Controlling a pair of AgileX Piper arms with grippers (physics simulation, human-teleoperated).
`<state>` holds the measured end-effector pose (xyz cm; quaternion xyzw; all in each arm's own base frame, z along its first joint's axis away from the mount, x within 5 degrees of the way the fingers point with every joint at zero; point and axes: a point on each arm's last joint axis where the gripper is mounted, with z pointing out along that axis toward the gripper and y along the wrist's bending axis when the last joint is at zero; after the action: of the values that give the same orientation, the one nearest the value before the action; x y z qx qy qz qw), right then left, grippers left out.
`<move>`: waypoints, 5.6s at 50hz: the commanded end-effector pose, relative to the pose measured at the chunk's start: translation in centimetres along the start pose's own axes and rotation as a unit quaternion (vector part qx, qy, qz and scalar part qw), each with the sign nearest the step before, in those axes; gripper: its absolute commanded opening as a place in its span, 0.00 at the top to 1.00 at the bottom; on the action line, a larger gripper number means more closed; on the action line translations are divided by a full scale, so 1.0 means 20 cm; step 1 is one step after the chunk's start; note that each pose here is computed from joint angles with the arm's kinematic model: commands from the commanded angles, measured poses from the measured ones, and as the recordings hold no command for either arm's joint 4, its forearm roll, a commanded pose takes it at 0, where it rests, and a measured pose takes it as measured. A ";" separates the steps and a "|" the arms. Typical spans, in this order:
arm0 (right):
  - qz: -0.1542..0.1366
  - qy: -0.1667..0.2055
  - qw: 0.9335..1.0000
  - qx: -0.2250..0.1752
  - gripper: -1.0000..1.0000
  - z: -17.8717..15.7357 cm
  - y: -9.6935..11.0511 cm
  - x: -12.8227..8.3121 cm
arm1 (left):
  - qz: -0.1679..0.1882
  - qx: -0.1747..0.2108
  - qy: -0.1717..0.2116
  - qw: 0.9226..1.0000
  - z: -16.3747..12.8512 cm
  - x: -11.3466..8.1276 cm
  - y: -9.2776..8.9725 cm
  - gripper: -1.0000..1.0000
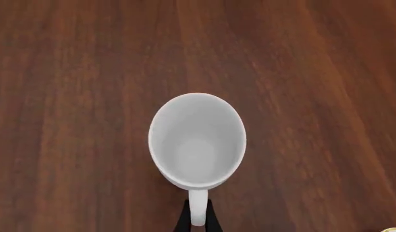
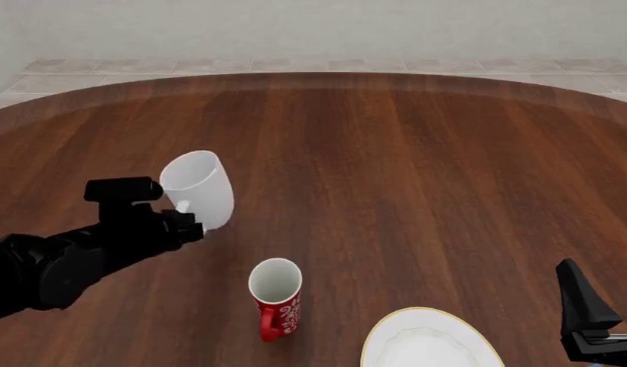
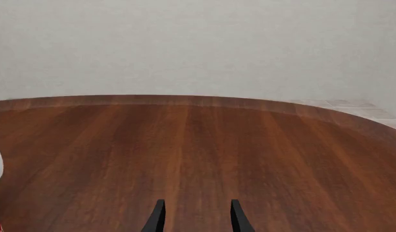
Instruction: Put the white mug on the plate.
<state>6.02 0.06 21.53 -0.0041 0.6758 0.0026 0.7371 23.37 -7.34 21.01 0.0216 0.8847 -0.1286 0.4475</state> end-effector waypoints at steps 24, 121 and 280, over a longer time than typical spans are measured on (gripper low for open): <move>0.000 0.000 1.000 0.000 0.00 0.00 0.00 0.00 | 0.001 0.061 -0.029 0.998 -0.34 -0.06 -0.14 1.00; 0.000 0.000 1.000 0.000 0.00 0.00 0.00 0.00 | 0.122 0.279 -0.005 0.952 -0.57 -0.02 -0.64 1.00; 0.000 0.000 1.000 0.000 0.00 0.00 0.00 0.00 | 0.210 0.352 0.100 0.907 -0.13 0.64 -1.07 1.00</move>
<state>6.02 0.06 21.53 -0.0041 0.6758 0.0025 0.7371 10.56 -27.90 17.23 0.3686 0.7998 -0.3320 0.3379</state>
